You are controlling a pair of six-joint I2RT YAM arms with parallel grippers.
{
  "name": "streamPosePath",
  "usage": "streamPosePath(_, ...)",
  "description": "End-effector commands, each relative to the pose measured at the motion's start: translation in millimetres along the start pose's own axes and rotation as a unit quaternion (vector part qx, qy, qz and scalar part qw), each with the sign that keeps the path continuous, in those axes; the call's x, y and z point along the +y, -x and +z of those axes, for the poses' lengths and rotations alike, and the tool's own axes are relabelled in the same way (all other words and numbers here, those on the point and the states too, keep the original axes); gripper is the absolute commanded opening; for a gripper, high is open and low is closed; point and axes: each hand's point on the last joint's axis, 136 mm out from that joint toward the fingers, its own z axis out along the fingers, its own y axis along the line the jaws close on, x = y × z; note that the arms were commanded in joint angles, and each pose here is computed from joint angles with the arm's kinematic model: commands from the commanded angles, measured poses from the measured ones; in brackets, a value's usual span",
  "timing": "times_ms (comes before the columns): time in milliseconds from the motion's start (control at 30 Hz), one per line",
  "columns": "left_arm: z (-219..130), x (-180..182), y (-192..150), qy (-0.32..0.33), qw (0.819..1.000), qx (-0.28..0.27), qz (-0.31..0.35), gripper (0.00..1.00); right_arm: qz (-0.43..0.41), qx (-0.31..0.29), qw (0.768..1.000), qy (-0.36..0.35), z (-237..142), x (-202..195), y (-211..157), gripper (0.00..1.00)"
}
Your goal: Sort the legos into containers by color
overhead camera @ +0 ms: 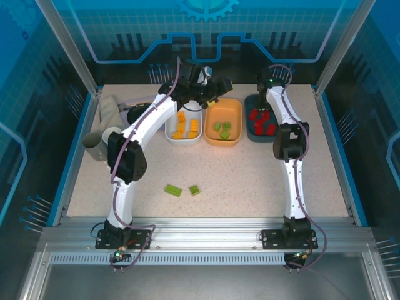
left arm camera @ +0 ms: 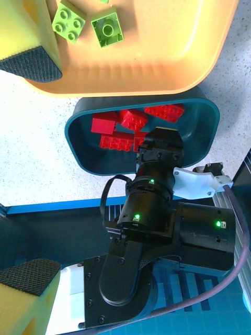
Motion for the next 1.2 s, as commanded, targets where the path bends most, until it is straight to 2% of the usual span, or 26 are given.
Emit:
streamPosePath(0, -3, -13, -7, -0.009, 1.000, 0.013, 0.020, 0.91, -0.010, -0.003, 1.000, -0.016, 5, -15, 6, 0.29)
streamPosePath(100, -4, -13, -10, -0.006, 1.000, 0.016, 0.021, 0.91, -0.017, 0.001, 1.000, -0.016, 12, -14, 4, 0.32)
streamPosePath(200, -7, -11, -11, -0.004, 1.000, 0.015, 0.020, 0.91, -0.020, 0.005, 1.000, -0.022, 15, -16, 1, 0.39)
streamPosePath(300, -11, -13, -14, -0.001, 1.000, 0.014, 0.021, 0.91, -0.018, -0.009, 1.000, -0.008, 3, -12, 9, 0.49)
streamPosePath(367, -15, -11, -15, 0.007, 1.000, 0.012, 0.020, 0.91, -0.022, -0.034, 0.999, -0.002, -18, -8, 21, 0.56)
streamPosePath(467, -26, -9, -19, 0.019, 1.000, 0.007, 0.017, 0.91, -0.021, -0.074, 0.997, 0.010, -57, 1, 38, 0.62)
streamPosePath(600, -47, 10, -29, 0.064, 0.998, -0.006, -0.003, 0.91, -0.007, -0.127, 0.991, 0.032, -122, 12, 51, 0.63)
streamPosePath(733, -80, 45, -56, 0.134, 0.990, -0.014, -0.044, 0.91, 0.002, -0.175, 0.980, 0.097, -195, 40, 44, 0.63)
streamPosePath(900, -126, 108, -115, 0.239, 0.963, 0.001, -0.128, 0.91, -0.038, -0.214, 0.953, 0.209, -262, 93, -4, 0.64)
streamPosePath(1100, -171, 186, -191, 0.338, 0.907, -0.001, -0.251, 0.89, -0.137, -0.209, 0.897, 0.363, -296, 148, -114, 0.67)
streamPosePath(1167, -178, 204, -211, 0.354, 0.888, -0.004, -0.294, 0.89, -0.179, -0.188, 0.871, 0.416, -299, 164, -168, 0.67)
